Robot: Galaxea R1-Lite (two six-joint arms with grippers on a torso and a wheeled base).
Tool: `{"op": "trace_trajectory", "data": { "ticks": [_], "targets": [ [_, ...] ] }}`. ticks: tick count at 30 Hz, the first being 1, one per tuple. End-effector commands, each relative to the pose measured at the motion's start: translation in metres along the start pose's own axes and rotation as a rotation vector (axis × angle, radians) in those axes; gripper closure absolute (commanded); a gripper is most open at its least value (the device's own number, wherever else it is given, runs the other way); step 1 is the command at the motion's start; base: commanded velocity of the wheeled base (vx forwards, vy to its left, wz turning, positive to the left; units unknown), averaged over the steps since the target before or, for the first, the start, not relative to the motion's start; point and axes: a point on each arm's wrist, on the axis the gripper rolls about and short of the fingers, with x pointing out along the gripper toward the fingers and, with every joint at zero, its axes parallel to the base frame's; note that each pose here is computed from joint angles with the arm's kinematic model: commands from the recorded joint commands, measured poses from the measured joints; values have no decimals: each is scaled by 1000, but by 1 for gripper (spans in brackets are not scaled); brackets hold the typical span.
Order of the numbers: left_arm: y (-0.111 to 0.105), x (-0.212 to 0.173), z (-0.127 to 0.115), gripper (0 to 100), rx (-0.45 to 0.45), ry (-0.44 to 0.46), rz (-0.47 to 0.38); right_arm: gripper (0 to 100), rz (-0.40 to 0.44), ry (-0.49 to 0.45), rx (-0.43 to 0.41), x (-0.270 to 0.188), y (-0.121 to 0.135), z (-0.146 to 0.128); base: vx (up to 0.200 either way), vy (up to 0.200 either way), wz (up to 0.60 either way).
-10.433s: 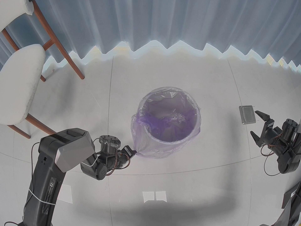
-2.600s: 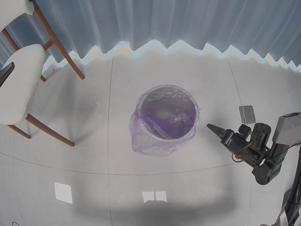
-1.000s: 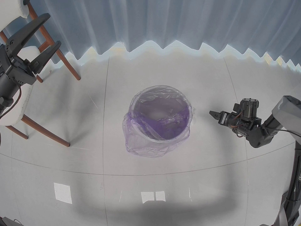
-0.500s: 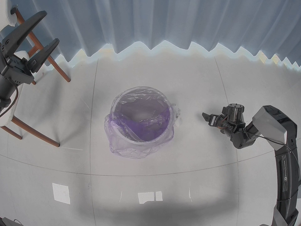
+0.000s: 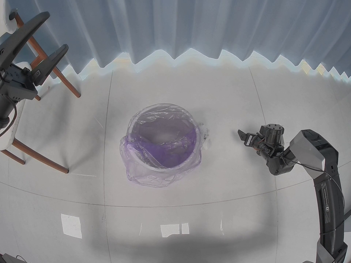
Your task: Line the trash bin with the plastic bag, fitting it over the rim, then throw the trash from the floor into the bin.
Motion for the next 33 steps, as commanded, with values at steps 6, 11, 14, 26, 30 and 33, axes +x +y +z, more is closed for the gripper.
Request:
{"op": "trace_trajectory", "data": {
  "ticks": [6, 11, 14, 26, 30, 33],
  "targets": [
    [-2, -2, 1, 0, 5, -1, -1, 0, 14, 10, 66, -15, 10, 8, 0, -200, 0],
    [-3, -2, 1, 0, 7, -1, -4, 0, 19, -2, 143, -19, 13, 20, 0, -200, 0],
    [-3, -2, 1, 0, 8, -1, -6, 0, 20, 3, 159, -19, 15, 21, 0, -67, 0],
    [0, -12, 5, 0, 6, 2, 33, 0, 112, 194, 333, -58, 32, 20, 0, 0, 0],
    [5, -16, 6, 0, 19, -8, 67, 0, 116, 325, 336, -77, 39, 14, 0, 0, 0],
    [3, -19, 5, 0, 28, -14, 70, 0, 110, 373, 334, -83, 45, 7, 0, 200, 0]
  ]
}}
